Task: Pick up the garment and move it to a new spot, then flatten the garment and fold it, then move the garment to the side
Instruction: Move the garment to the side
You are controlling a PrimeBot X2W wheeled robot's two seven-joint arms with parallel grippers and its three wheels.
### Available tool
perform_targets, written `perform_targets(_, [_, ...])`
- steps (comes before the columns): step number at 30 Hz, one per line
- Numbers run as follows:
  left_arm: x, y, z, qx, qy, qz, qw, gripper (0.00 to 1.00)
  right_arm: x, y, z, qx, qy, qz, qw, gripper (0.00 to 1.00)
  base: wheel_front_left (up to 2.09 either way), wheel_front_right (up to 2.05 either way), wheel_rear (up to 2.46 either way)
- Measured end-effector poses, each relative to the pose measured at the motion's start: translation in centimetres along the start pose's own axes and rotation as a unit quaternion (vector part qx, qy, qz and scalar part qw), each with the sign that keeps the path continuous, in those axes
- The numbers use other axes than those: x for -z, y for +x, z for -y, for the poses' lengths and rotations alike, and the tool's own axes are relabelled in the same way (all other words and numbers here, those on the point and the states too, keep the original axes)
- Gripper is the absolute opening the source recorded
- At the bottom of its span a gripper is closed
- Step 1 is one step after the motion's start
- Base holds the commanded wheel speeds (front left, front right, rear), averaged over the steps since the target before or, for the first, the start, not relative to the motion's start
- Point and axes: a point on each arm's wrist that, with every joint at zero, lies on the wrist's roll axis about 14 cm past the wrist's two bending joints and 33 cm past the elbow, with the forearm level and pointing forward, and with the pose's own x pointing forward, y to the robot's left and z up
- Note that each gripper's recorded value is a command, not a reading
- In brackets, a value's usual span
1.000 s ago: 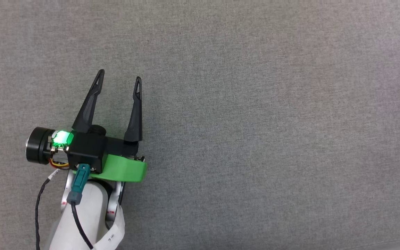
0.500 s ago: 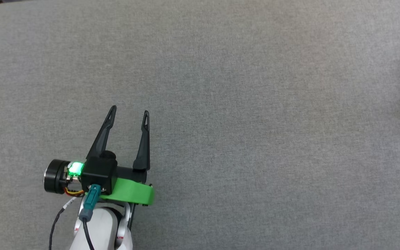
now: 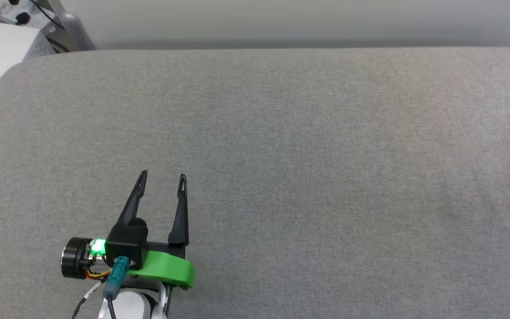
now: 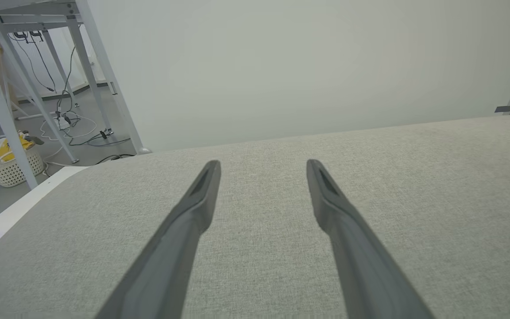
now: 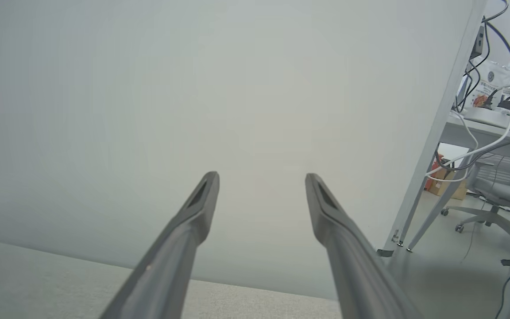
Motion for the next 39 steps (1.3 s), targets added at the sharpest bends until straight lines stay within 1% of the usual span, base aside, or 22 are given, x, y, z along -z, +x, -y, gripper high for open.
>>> perform_targets(5, [-1.0,-1.5,-1.0,-0.022,0.001,0.008,1.000,1.00,0.5,-3.3,-4.8,-0.010,0.073,-0.005,0.997,1.00,0.00,0.00,0.00])
perform_targets(9, [-1.7,-2.5,-1.7,-0.035,0.003,0.015,0.999,1.00,1.4,-6.0,-8.3,-0.028,0.100,-0.028,0.994,1.00,0.00,0.00,0.00])
perform_targets(12, [-1.8,-3.3,-2.3,-0.045,0.003,0.015,0.999,1.00,2.2,-7.7,-9.5,-0.028,0.119,-0.049,0.991,1.00,0.00,0.00,0.00])
perform_targets(15, [-2.2,-3.7,-2.8,-0.054,0.003,0.020,0.998,1.00,3.1,-9.5,-10.5,-0.032,0.124,-0.071,0.989,1.00,0.00,0.00,0.00])
perform_targets(23, [-2.4,-4.9,-3.2,-0.061,-0.003,0.021,0.998,1.00,4.0,-13.0,-11.7,-0.037,0.137,-0.105,0.984,1.00,0.00,0.00,0.00])
perform_targets(31, [-2.2,-6.1,-2.3,-0.052,-0.021,0.020,0.998,1.00,3.3,-15.1,-11.8,-0.035,0.147,-0.107,0.983,1.00,0.00,0.00,0.00])
perform_targets(39, [-2.6,-6.7,-2.4,-0.052,-0.023,0.026,0.998,1.00,3.1,-16.4,-11.7,-0.026,0.164,-0.111,0.980,1.00,0.00,0.00,0.00])
